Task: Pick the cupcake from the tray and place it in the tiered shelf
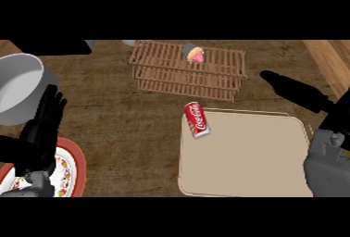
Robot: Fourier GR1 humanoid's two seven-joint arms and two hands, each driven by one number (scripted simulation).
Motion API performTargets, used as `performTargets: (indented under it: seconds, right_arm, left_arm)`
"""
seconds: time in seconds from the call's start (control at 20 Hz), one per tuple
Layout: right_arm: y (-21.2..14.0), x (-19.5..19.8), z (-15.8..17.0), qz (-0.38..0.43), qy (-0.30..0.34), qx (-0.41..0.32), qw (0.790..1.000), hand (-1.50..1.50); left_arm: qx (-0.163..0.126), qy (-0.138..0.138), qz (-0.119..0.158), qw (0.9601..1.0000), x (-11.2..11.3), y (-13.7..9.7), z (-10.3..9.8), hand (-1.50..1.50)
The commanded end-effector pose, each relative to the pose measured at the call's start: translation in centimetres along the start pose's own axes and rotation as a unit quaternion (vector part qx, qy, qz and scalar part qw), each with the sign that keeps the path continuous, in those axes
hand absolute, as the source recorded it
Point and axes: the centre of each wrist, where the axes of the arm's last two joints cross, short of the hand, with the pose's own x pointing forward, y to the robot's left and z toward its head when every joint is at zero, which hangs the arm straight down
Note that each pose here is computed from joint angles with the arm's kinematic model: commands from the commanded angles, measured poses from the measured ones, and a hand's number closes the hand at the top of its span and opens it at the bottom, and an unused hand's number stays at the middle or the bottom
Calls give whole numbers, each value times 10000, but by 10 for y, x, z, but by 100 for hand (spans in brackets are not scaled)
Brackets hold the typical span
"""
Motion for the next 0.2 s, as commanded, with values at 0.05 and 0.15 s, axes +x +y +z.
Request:
performTargets:
  seconds: [0.05, 0.15]
  right_arm:
    - [-66, -10, 19, 107, -5, 116, 9999, -150]
    - [-78, -6, 25, 34, -20, 61, 10000, -150]
  left_arm:
    - [-85, 8, -22, 10000, 12, -11, 6, 0]
    - [-182, -101, 72, 9998, 16, -7, -5, 0]
